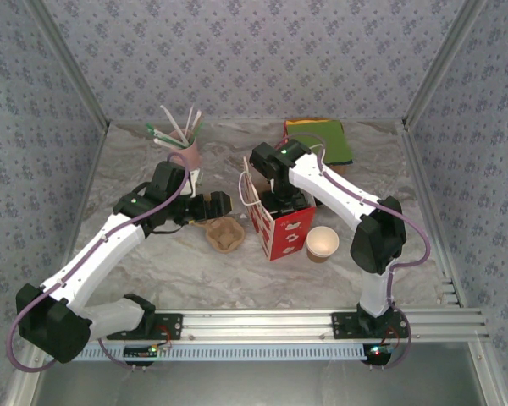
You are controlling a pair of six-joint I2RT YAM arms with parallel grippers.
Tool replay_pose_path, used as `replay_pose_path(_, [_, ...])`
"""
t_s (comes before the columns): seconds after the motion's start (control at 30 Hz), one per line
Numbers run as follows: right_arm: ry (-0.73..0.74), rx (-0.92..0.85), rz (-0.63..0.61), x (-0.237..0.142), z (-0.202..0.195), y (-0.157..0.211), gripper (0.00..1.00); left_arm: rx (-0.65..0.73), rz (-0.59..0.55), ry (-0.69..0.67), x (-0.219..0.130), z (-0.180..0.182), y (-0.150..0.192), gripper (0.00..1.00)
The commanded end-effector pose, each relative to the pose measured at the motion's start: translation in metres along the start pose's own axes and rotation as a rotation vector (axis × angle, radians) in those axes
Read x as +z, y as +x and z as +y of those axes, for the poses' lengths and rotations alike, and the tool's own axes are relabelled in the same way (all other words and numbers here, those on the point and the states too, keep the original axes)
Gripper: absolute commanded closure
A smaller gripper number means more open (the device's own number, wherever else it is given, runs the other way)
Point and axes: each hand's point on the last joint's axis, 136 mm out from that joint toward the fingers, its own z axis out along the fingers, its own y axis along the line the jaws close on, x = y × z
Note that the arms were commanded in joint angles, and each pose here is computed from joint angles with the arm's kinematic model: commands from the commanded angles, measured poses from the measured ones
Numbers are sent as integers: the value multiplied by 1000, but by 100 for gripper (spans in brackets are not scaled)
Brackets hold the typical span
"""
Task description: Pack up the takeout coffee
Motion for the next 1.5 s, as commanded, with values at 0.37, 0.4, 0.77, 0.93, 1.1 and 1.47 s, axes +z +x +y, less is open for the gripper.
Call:
replay_pose_path(0.37, [14,-3,3,-2,-4,3,35,28,-9,22,-4,-10,-5,0])
replay_pose_path(0.4, [14,-3,3,-2,-4,4,35,27,-9,22,-4,-10,-5,0])
replay_pose_path(0.77, [18,-3,0,-1,-5,3,35,27,-9,23,-5,-10,-5,0])
replay_pose_path(0.93, [19,-4,-1,1,-5,2,35,26,-8,22,-5,-10,-5,0])
replay_pose_path(1.1, [20,-3,-4,5,-4,1,35,25,-8,22,-5,-10,-4,0])
replay_pose_path(1.47, [24,-1,3,15,-5,2,35,24,-8,18,-6,-9,-3,0])
